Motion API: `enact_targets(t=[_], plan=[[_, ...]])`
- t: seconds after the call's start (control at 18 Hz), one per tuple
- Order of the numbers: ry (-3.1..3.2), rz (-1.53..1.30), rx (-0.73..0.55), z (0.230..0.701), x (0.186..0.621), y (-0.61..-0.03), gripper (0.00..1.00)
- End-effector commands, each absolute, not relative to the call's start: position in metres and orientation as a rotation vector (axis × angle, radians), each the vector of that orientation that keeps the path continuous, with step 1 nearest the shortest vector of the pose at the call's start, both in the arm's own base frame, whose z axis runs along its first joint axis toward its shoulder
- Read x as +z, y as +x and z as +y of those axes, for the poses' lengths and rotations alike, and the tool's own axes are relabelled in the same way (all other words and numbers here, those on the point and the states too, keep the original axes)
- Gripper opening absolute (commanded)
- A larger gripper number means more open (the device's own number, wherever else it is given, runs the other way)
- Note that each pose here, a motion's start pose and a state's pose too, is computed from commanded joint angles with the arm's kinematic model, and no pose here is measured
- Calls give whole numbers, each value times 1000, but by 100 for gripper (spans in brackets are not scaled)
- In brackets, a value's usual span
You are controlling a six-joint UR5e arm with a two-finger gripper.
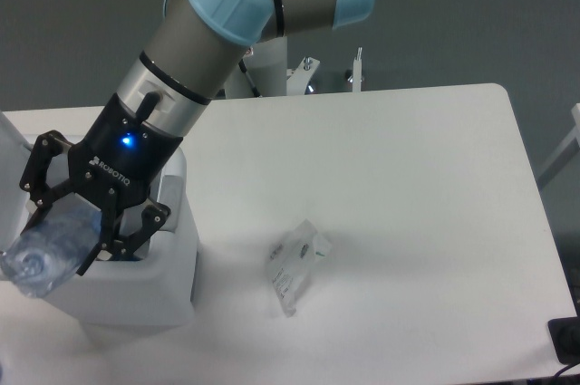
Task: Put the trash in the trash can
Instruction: 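Carry the held bottle over the white trash bin and release it, then move the open gripper over the crumpled clear plastic bag and lower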
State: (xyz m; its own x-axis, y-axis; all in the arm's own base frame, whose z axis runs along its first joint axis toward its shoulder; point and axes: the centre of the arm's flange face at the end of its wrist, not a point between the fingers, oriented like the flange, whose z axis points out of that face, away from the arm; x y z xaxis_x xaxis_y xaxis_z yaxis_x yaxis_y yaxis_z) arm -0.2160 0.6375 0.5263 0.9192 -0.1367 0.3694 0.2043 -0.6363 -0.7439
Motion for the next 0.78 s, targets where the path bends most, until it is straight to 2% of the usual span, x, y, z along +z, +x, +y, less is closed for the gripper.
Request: enact_targets(t=[0.28, 0.78], plan=[[-2221, -92, -507, 627, 511, -230, 99], [-2205, -337, -430, 560, 492, -340, 100]])
